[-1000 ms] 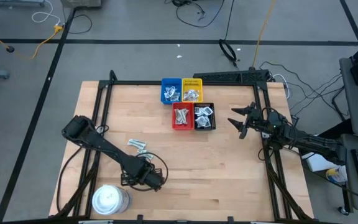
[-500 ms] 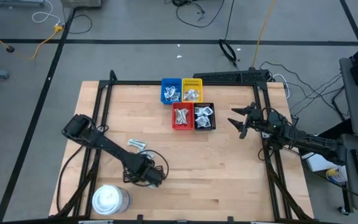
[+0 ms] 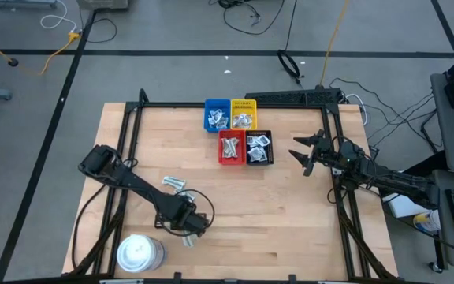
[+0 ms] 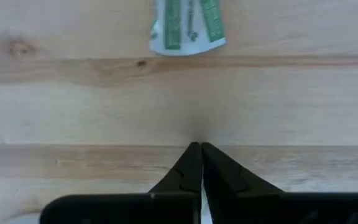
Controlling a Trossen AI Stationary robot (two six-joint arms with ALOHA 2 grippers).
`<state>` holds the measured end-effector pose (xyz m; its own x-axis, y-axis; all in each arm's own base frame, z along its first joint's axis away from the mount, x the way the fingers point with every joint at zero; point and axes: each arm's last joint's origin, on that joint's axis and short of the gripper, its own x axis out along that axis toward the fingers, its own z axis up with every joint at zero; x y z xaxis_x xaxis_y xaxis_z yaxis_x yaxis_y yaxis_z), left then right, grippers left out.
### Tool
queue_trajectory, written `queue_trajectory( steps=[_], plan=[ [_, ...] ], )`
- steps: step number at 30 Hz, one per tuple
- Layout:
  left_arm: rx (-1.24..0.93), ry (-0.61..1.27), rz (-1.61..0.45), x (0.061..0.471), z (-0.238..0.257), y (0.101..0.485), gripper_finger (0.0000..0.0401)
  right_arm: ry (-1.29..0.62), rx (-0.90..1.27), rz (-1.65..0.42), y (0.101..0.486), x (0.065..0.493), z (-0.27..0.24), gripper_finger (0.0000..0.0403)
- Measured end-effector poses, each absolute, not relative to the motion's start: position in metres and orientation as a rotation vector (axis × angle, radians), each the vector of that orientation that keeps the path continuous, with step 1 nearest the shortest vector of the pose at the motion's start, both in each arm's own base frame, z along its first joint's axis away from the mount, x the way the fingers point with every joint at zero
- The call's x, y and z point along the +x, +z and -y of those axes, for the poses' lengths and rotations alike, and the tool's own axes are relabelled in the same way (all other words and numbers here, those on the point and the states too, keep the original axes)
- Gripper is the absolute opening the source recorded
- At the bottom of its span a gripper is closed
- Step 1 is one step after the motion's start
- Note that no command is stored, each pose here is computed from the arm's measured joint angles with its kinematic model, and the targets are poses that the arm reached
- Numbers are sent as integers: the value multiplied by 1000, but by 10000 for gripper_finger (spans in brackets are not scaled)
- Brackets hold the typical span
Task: Pick & Place First Aid Supplies
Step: Put the bandage pack into the red bin
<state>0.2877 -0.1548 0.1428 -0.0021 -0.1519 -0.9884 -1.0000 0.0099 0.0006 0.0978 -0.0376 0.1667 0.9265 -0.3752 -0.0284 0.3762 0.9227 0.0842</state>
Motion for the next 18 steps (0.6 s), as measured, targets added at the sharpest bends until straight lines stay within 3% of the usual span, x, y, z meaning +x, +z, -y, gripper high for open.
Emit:
queue_trajectory(
  steps=[8,18],
  plan=[
    [-1274,1014,-1355,292,149,149,5,-386,89,-12,167,98,38,260],
    [-1225,715,-1334,288,134,196,3,-385,89,-12,167,98,38,259]
  ],
)
